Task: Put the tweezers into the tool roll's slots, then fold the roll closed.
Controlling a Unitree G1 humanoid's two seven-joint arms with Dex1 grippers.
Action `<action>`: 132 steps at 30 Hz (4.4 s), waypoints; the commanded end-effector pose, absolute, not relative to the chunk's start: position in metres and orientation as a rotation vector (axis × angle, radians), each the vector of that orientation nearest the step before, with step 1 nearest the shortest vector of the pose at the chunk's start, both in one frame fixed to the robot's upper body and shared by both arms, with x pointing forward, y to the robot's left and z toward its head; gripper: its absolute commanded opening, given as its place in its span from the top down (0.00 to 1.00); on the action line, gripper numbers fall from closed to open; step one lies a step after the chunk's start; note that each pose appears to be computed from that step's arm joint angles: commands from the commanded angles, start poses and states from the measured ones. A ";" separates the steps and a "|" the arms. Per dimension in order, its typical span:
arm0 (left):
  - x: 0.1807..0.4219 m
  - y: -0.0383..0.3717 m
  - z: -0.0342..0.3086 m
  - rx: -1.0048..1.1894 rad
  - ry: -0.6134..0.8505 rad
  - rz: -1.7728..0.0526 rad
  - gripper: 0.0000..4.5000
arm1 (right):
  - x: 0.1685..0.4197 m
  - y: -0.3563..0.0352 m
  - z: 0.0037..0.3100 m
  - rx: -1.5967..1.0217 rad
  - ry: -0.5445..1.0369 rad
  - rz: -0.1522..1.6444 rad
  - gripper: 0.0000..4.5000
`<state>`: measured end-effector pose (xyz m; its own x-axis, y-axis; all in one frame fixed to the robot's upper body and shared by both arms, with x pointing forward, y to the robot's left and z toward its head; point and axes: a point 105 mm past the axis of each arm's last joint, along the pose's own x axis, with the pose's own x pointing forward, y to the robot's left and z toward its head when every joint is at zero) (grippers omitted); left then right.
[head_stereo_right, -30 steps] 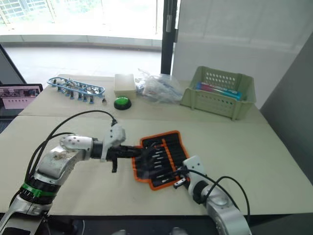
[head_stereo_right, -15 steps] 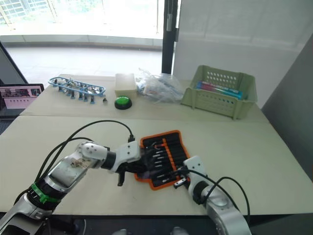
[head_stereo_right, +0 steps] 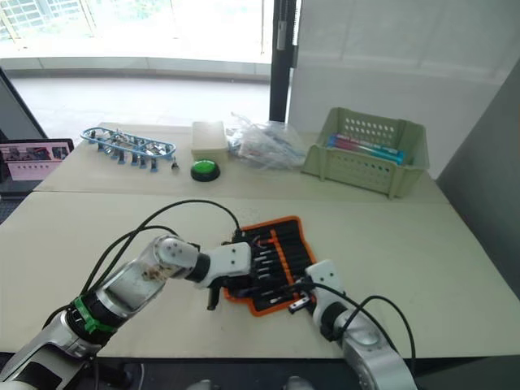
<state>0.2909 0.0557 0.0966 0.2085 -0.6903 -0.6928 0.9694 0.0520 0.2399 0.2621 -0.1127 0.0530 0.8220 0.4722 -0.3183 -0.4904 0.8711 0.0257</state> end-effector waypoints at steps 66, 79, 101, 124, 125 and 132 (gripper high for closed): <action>0.230 0.226 0.147 0.380 0.144 -1.063 0.00 | 0.226 -0.094 0.078 -0.086 0.189 0.710 1.00; 0.225 0.231 0.142 0.366 0.136 -1.014 0.00 | 0.217 -0.022 0.100 -0.563 -0.135 1.010 0.11; 0.241 0.226 0.142 0.397 0.125 -0.969 0.00 | 0.254 0.012 0.089 -0.779 -0.178 0.862 0.49; 0.310 0.167 0.122 0.770 -0.010 -1.495 0.00 | 0.227 -0.052 0.101 -0.752 -0.298 1.115 0.99; 0.314 0.158 0.120 0.818 -0.032 -1.547 0.00 | 0.228 -0.055 0.101 -0.757 -0.299 1.120 0.99; 0.336 0.108 0.116 1.020 -0.149 -1.712 0.00 | 0.231 -0.061 0.102 -0.785 -0.308 1.100 0.99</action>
<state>0.3336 0.1103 0.1130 -0.0450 -0.8451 -0.5327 0.7595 -0.3753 0.5313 0.2305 -0.0600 0.0911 0.4339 0.8803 -0.1917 -0.7078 0.2015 -0.6770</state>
